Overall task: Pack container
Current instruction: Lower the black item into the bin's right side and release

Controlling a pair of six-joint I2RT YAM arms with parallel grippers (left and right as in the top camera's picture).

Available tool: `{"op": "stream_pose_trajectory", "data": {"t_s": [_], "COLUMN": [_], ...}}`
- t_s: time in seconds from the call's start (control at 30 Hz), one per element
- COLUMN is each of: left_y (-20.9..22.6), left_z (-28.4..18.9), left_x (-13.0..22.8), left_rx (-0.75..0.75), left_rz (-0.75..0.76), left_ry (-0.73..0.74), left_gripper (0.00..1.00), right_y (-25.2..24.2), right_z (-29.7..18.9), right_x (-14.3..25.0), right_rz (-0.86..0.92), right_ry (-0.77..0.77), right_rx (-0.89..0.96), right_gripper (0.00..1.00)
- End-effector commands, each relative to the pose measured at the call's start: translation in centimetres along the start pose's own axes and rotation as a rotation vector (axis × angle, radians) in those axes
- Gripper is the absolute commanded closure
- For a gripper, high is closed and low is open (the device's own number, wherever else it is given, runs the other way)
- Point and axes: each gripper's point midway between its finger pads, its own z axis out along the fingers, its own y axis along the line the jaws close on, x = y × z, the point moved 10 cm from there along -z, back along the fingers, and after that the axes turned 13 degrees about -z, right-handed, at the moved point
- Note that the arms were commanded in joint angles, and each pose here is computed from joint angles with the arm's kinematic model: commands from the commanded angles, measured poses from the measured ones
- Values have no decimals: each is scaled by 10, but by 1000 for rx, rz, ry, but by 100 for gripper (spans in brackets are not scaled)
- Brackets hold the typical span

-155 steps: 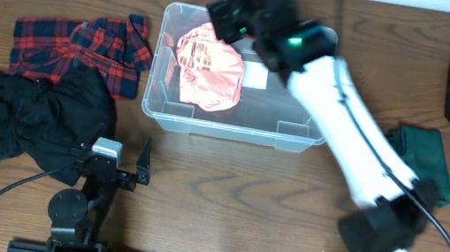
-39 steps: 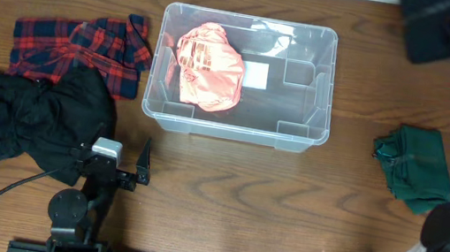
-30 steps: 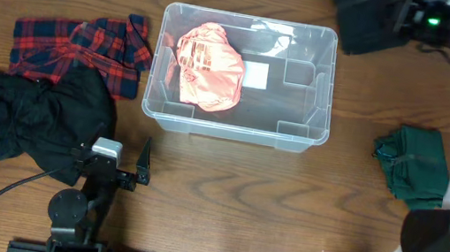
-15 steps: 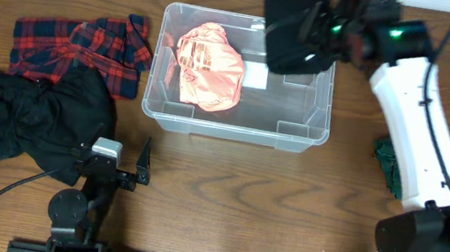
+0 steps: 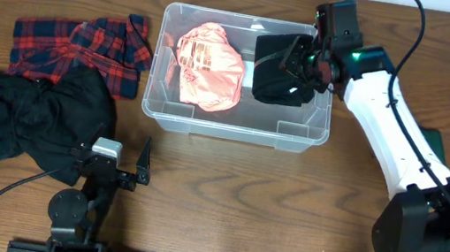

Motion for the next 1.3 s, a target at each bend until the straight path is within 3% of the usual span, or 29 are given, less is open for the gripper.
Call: {"op": "stream_pose_trajectory", "data": {"t_s": [0.0, 0.5, 0.63, 0.67, 0.73, 1.0, 1.13, 1.27], "left_y": [3, 3, 3, 3, 3, 3, 3, 3], "left_z": [1, 1, 1, 1, 1, 1, 1, 1], "left_x": [11, 11, 11, 11, 11, 11, 11, 11], "left_rx": [-11, -11, -11, -11, -11, -11, -11, -11], "left_rz": [-21, -21, -21, -21, -21, -21, -21, -21], "left_ry": [48, 48, 48, 48, 48, 48, 48, 48], "left_gripper": [2, 2, 2, 2, 2, 2, 2, 2], "right_y": [-1, -26, -24, -23, -19, 15, 28, 12], "right_z": [3, 41, 42, 42, 41, 6, -40, -96], "right_x": [2, 23, 20, 19, 15, -18, -31, -41], "right_rz": [7, -33, -87, -100, -136, -241, -267, -274], "right_ry": [-33, -80, -103, -112, -136, -274, -302, -312], "right_rx": [5, 29, 20, 15, -19, -202, -220, -155], "right_gripper": [99, 96, 44, 34, 27, 29, 28, 26]}}
